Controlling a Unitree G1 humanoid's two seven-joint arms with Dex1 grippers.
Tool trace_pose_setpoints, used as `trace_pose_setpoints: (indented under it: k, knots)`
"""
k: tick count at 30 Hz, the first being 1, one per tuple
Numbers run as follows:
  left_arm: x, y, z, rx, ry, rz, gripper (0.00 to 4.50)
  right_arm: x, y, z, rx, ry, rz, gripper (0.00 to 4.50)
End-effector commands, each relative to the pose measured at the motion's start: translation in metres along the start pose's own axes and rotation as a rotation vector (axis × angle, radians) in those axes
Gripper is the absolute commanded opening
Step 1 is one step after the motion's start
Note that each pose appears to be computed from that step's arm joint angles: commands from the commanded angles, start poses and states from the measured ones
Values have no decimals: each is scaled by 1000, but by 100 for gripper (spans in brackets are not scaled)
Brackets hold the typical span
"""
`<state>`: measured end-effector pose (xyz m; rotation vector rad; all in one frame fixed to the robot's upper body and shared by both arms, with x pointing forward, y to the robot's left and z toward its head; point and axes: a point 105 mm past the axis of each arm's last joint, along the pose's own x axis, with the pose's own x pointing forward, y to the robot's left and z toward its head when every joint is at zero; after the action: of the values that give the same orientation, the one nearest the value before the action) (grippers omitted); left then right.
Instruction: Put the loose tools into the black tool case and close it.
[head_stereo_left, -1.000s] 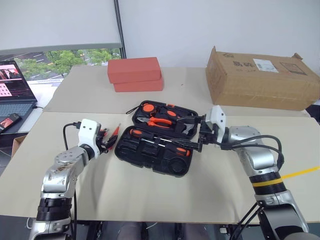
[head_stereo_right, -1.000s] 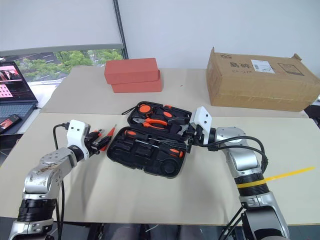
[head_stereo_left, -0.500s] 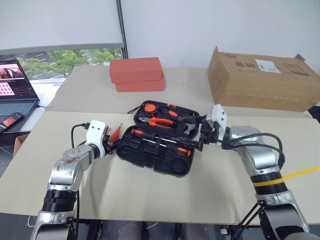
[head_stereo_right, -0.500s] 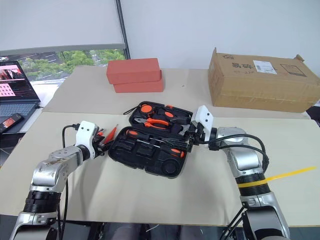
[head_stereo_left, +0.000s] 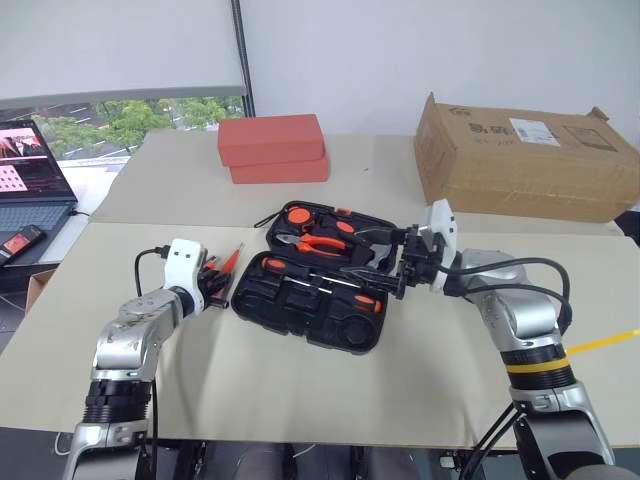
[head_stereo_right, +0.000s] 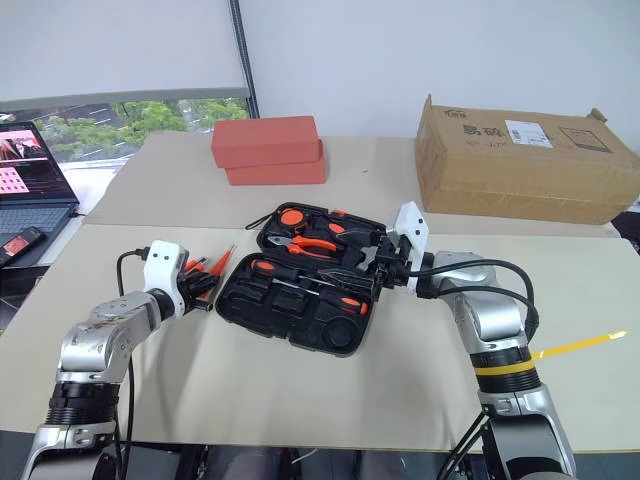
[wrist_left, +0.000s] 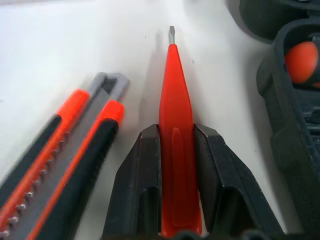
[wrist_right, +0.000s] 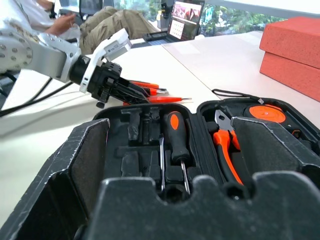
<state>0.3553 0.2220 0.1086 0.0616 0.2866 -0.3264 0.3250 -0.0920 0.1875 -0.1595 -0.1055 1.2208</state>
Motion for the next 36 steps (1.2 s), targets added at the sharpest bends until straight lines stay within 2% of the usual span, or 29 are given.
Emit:
trace_pose_setpoints:
  k: [1,4,7,8,14,16,19,25,28,36]
  knots:
    - [-14,-1,52,92,-221,-96,47,-3,1,24,-65,-67,12,450]
    - [-23,-28,69,255,-288,-334,47,-6,0,26,-74,-72,17,450]
    - [-28,-51,69,399,-270,-584,47,-9,1,24,-55,-62,33,450]
    - [-28,-53,67,429,-256,-636,47,-10,2,24,-51,-59,39,450]
    - [-9,-53,45,864,-49,-897,47,-16,2,23,-64,-54,19,450]
    - [-3,-53,45,950,-49,-952,47,-18,2,22,-68,-51,7,450]
    - [8,-59,46,992,-14,-1042,47,-23,3,21,-77,-46,-21,450]
    - [21,-77,43,1091,9,-1150,47,-28,8,22,-83,-55,-67,450]
    - [28,-77,40,1161,48,-1126,47,-30,9,22,-88,-49,-81,450]
    - [36,-69,33,1194,139,-1062,47,-32,11,22,-97,-45,-106,450]
